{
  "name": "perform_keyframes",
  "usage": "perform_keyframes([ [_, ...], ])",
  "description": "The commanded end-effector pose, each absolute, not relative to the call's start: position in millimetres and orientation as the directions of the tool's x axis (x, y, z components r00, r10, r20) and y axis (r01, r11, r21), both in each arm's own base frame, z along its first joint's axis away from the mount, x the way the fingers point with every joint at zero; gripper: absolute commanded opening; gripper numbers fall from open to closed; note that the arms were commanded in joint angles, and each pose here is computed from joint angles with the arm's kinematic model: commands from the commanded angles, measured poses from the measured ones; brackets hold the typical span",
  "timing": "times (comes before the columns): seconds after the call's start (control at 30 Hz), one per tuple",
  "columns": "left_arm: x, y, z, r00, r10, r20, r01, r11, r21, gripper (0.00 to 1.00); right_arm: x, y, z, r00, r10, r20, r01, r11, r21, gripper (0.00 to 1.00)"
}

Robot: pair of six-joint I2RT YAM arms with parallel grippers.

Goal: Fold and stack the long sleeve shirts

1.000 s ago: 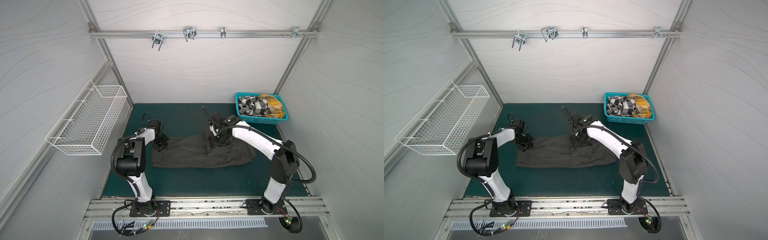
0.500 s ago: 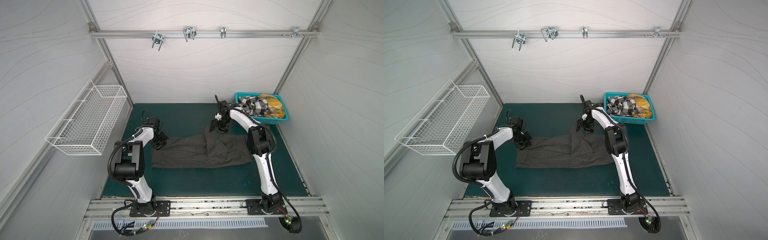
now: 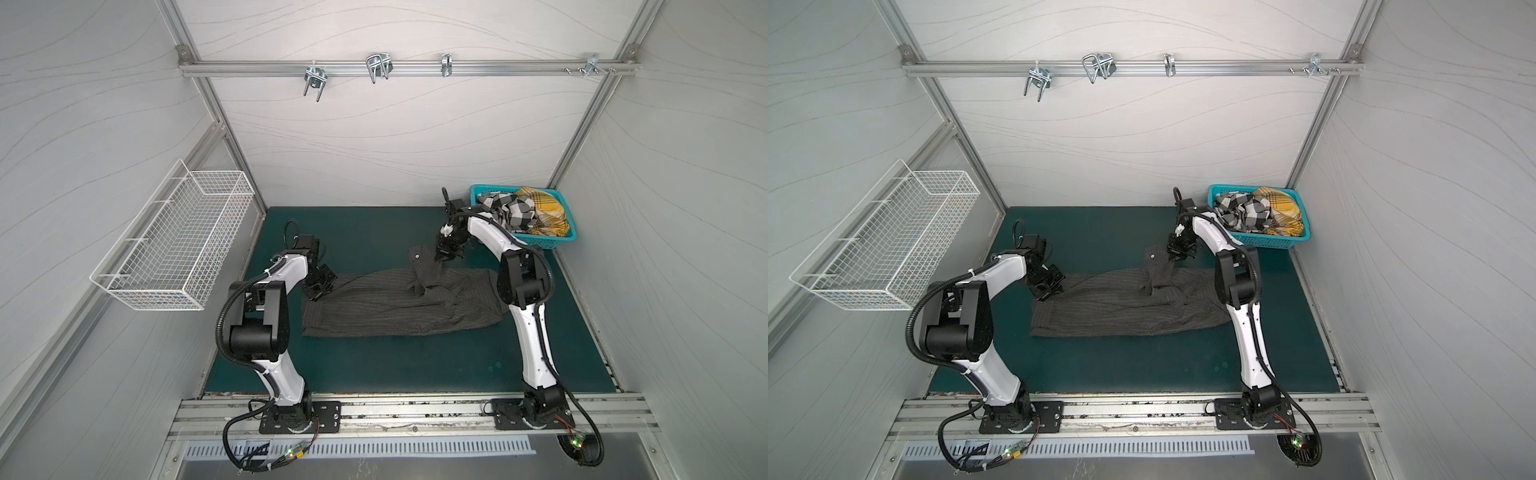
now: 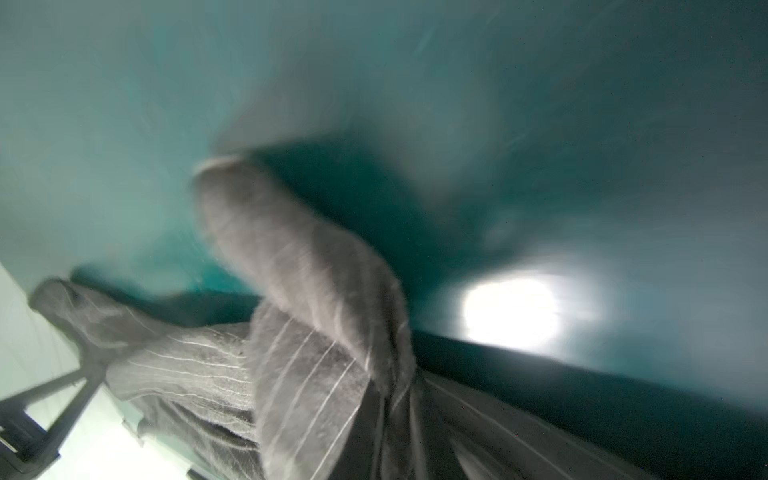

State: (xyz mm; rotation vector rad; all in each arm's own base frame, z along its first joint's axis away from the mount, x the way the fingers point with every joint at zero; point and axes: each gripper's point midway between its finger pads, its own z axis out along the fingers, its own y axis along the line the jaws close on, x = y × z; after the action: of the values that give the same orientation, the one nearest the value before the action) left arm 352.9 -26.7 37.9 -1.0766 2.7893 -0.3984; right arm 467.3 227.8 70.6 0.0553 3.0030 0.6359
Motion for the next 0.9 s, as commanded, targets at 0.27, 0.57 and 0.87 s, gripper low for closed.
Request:
perform_keyframes([
  [0.27, 373, -28, 57, -0.727, -0.684, -0.067, -0.629, 0.701, -0.335, 0.03, 431, 252, 233, -0.862, -0.111, -0.494, -0.239, 0.950, 0.203, 0.02],
  [0.57, 359, -29, 106, -0.695, -0.710, -0.110, -0.625, 0.673, -0.396, 0.30, 236, 331, 158, -0.866, -0.350, -0.358, -0.416, 0.900, 0.126, 0.61],
  [0.87, 345, -78, 126, -0.788, -0.605, -0.114, -0.499, 0.736, -0.457, 0.48, 210, 275, 172, -0.898, -0.330, -0.292, -0.368, 0.926, 0.084, 0.74],
])
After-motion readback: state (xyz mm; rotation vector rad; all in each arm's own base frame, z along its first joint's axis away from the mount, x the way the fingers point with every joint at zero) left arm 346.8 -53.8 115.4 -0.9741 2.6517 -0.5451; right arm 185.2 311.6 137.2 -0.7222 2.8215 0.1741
